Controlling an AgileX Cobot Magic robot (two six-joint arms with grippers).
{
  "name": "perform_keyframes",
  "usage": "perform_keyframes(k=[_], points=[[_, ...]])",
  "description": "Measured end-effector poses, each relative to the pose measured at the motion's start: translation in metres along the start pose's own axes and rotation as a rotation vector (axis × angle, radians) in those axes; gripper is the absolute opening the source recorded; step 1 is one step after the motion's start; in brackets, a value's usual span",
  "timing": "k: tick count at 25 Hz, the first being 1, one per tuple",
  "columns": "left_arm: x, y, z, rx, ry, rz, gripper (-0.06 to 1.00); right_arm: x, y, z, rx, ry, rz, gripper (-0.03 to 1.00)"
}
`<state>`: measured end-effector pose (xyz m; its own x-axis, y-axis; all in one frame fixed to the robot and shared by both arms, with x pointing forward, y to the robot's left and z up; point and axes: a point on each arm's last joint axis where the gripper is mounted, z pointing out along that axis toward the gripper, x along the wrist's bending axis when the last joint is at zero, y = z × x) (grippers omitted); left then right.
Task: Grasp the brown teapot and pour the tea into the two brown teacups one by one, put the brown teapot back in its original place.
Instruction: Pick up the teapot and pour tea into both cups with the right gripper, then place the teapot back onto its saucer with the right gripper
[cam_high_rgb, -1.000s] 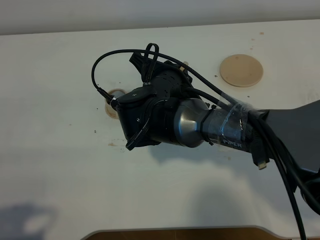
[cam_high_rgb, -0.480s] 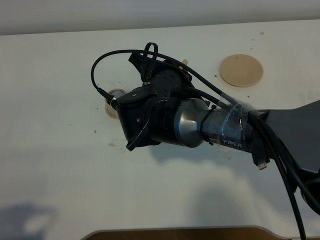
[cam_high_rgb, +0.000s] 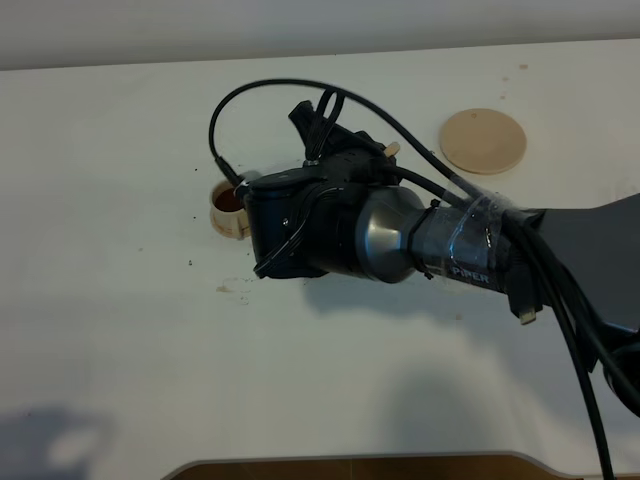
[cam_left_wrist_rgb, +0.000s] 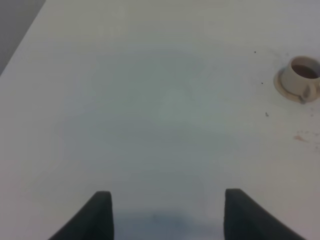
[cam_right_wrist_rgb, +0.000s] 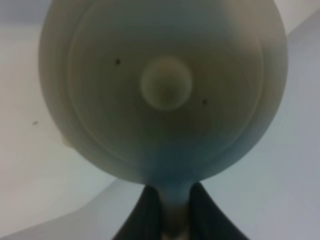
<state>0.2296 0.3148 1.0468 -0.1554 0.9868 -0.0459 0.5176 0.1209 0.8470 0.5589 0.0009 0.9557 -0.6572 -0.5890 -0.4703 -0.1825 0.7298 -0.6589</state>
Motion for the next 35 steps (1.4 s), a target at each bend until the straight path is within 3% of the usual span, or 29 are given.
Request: perform_keyframes(k=[5,7,12,15,18,23,28,35], points=[[0.0,0.0,0.0,0.0,0.0,0.0,0.5,0.001,-0.001,0.0,0.008,0.02,0.124,0.12],[0.0,0.0,0.0,0.0,0.0,0.0,0.5,0.002,-0.003,-0.003,0.002,0.074,0.194,0.12],[0.0,0.0,0.0,0.0,0.0,0.0,0.5,-0.017,-0.013,-0.022,-0.141,0.202,0.444,0.12],[0.0,0.0,0.0,0.0,0.0,0.0,0.5,-0.03,-0.04,-0.028,-0.221,0.255,0.596,0.12],[0.0,0.0,0.0,0.0,0.0,0.0,0.5,-0.035,-0.073,-0.019,-0.283,0.351,0.753,0.12],[0.0,0.0,0.0,0.0,0.0,0.0,0.5,-0.025,-0.106,0.018,-0.394,0.601,0.966,0.12],[0.0,0.0,0.0,0.0,0.0,0.0,0.5,-0.006,-0.104,0.04,-0.401,0.683,0.969,0.12],[0.0,0.0,0.0,0.0,0.0,0.0,0.5,0.026,-0.073,0.062,-0.437,0.673,0.952,0.12]])
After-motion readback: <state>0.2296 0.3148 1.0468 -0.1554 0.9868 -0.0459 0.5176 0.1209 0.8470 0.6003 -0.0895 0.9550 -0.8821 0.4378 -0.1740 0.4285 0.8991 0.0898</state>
